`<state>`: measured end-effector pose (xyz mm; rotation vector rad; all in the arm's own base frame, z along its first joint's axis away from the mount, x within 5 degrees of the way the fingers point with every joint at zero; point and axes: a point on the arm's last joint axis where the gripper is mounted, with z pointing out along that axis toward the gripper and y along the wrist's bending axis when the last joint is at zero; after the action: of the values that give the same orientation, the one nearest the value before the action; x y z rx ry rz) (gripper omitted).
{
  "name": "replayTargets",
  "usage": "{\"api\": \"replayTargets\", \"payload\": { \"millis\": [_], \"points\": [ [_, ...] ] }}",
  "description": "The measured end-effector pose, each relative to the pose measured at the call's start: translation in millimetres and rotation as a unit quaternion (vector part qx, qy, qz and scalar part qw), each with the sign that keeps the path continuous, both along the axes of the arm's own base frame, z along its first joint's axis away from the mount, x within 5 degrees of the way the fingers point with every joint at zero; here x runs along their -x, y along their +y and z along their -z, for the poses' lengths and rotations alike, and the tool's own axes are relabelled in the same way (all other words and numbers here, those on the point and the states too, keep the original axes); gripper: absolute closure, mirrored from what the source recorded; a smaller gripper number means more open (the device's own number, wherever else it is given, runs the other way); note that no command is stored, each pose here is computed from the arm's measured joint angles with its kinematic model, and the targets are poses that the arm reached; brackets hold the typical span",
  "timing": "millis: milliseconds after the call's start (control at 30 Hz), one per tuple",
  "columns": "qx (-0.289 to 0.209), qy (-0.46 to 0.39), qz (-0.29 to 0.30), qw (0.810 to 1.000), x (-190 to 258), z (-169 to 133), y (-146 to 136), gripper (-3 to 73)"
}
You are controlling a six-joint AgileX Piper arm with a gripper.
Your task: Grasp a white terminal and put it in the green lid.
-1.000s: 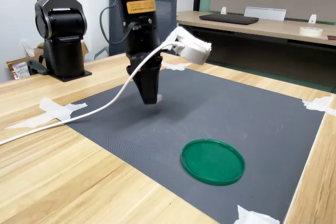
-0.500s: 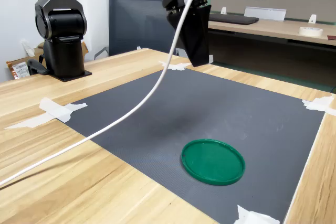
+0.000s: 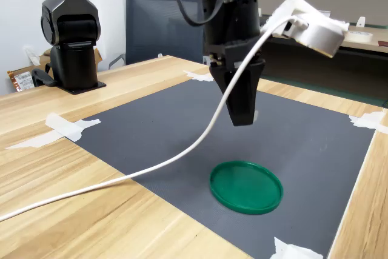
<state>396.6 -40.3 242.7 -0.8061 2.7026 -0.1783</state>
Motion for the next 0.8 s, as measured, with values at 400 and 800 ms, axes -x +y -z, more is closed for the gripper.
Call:
{"api": "replayTargets", "payload": {
  "millis": [400,800],
  "points": [
    [0.019,0.041,0.003,0.999,-16.8,35.4,-5.9,37.1],
    [0.020,0.055,0.003,0.998,-20.6,50.6,-6.8,37.1]
  ]
}}
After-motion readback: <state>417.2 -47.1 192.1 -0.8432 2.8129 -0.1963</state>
